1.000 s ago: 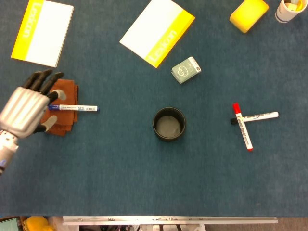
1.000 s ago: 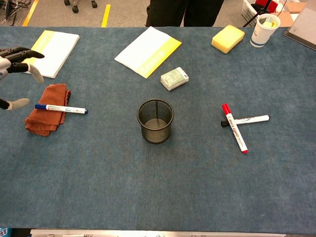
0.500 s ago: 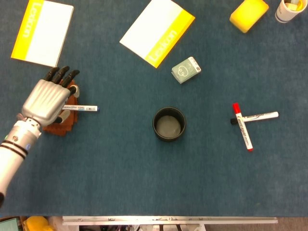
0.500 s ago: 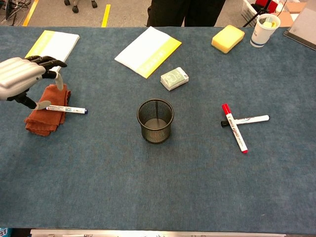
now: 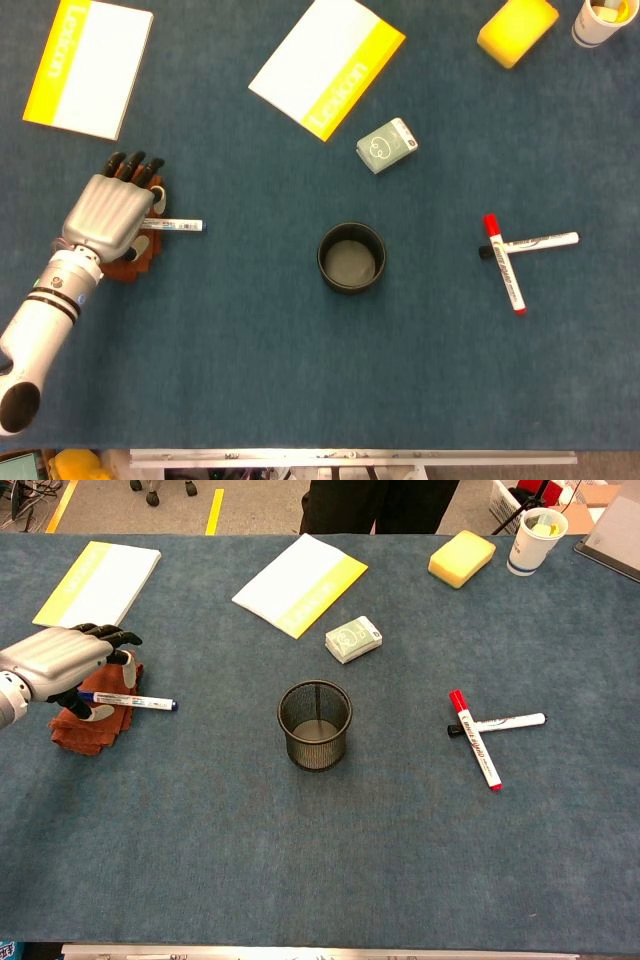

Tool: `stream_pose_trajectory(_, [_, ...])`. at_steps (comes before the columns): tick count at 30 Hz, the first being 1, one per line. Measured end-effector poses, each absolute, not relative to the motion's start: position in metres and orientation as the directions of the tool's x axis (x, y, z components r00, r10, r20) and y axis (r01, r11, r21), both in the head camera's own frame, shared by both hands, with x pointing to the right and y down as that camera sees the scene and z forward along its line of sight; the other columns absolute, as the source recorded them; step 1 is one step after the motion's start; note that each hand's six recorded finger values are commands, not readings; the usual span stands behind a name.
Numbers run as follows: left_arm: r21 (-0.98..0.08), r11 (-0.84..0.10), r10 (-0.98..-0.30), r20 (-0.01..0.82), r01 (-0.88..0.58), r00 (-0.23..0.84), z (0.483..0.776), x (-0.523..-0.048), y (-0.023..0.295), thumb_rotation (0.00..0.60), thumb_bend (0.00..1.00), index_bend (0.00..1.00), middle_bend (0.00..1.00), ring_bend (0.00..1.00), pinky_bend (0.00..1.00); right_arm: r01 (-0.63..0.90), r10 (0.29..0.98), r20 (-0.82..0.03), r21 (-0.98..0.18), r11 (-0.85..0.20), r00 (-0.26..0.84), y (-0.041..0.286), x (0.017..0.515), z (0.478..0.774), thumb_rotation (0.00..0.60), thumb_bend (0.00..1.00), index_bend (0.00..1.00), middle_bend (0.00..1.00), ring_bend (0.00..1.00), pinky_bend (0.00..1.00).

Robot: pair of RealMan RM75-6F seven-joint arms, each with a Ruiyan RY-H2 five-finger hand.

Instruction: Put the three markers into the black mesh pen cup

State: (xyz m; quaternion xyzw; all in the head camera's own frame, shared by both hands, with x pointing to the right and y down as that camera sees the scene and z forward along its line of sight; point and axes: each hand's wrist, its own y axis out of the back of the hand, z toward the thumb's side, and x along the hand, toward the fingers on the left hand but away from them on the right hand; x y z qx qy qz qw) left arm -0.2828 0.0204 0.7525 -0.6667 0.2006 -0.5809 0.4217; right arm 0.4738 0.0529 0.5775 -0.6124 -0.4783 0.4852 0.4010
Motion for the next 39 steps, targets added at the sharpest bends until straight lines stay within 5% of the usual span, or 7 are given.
stream_pose_trajectory(39, [-0.799, -0.566, -0.767, 0.601, 0.205, 0.223, 0.776, -0.246, 0.015, 0.600, 0.28, 0.49, 0.10, 0.01, 0.08, 0.195, 0.976, -0.216, -0.956, -0.219, 0.039, 0.059, 0.488, 0.577, 0.600, 0.30, 0.20, 0.19, 0.10, 0.28])
